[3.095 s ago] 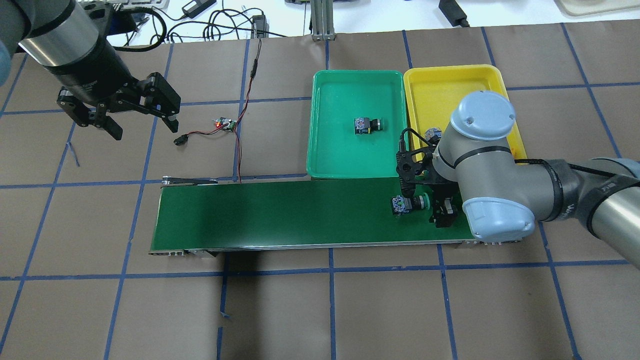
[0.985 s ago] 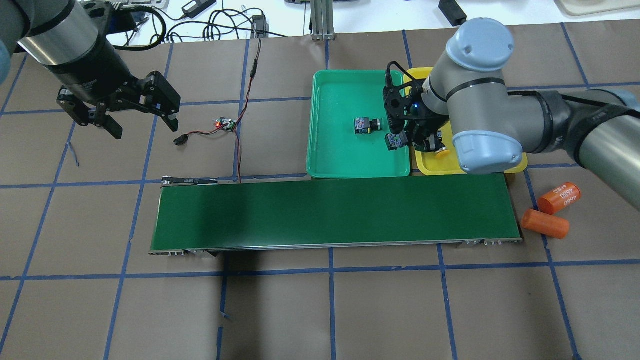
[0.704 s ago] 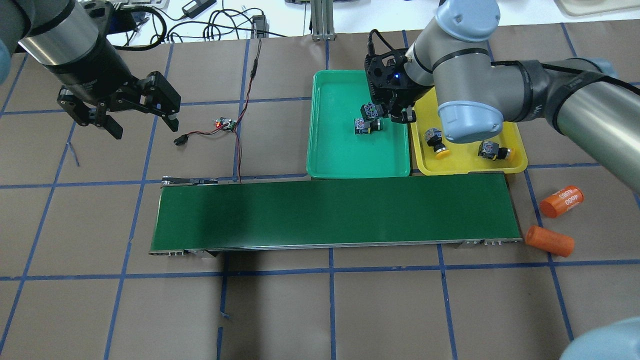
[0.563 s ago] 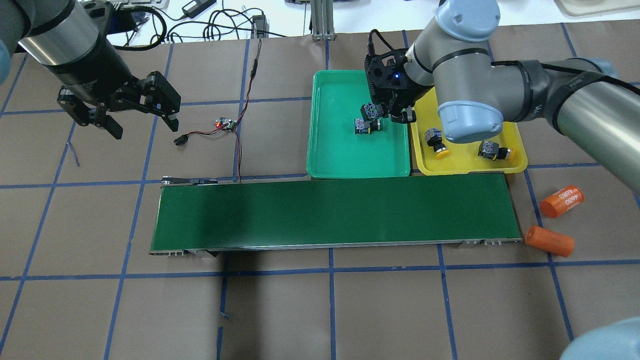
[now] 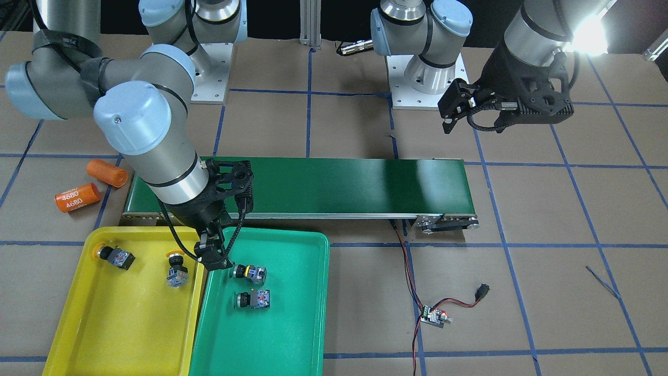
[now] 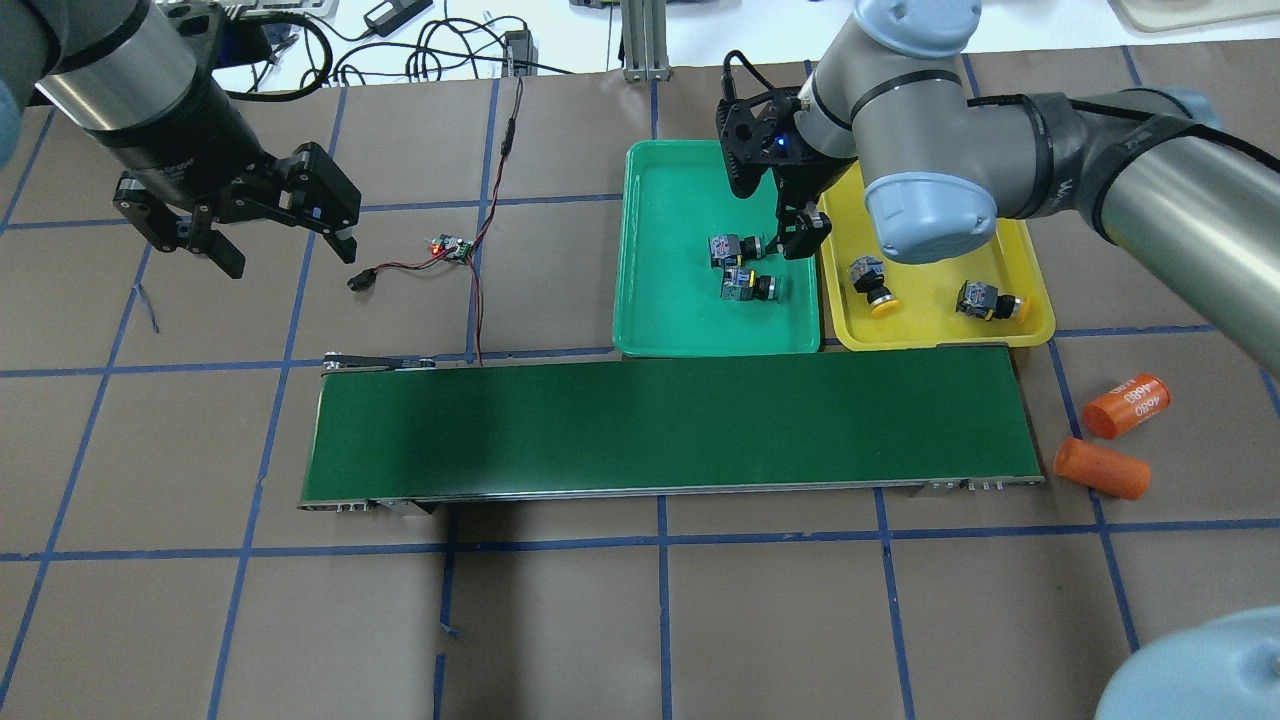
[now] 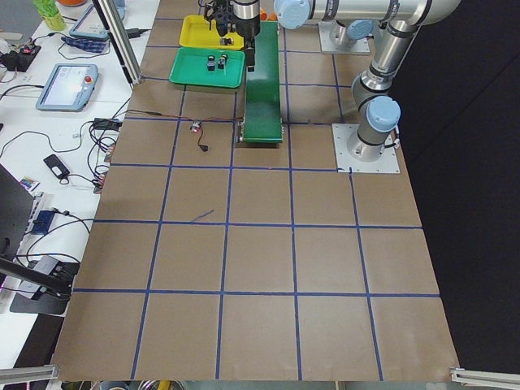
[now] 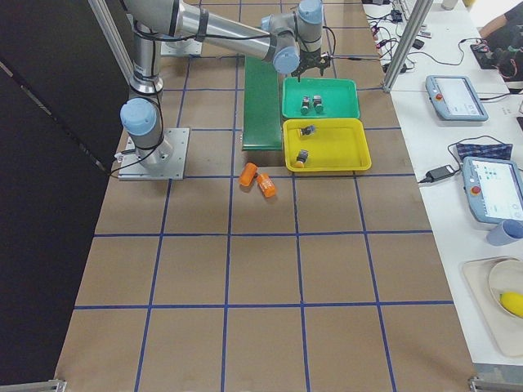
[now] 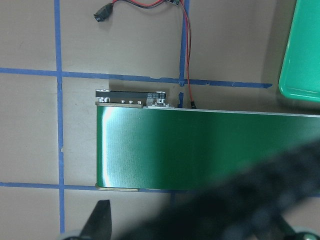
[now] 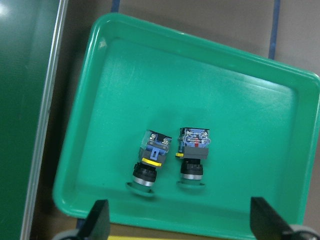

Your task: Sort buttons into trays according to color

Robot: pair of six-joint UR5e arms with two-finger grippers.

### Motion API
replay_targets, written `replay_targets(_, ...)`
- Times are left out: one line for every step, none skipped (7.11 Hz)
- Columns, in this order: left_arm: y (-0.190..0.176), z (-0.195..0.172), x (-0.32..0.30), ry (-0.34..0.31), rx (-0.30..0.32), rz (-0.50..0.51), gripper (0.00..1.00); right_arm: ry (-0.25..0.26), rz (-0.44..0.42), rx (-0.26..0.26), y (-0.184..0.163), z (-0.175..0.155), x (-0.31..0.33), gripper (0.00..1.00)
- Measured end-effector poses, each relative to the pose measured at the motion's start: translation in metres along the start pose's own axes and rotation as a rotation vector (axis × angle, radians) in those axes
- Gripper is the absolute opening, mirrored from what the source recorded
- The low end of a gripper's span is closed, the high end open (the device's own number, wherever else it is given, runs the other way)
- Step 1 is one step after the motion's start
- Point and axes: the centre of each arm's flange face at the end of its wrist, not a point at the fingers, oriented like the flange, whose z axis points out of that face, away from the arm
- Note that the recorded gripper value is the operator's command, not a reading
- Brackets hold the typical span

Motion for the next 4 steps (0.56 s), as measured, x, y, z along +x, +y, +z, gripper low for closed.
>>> replay_targets(0.0,0.0,0.0,-0.001,0.0,0.0,1.0,-0.091,0.018,-0.025,0.003,-0.018,-0.003,1.0)
replay_targets(0.0,0.0,0.0,-0.002,0.0,0.0,1.0,-0.152,0.03,-0.04,0.002,-0.049,-0.006,1.0)
replay_targets(0.0,0.0,0.0,-0.003,0.0,0.0,1.0,-0.195,0.038,-0.048,0.0,-0.082,-0.014,1.0)
replay_targets(0.0,0.0,-0.001,-0.005,0.0,0.0,1.0,-0.219,0.043,-0.053,-0.004,-0.113,-0.029,1.0)
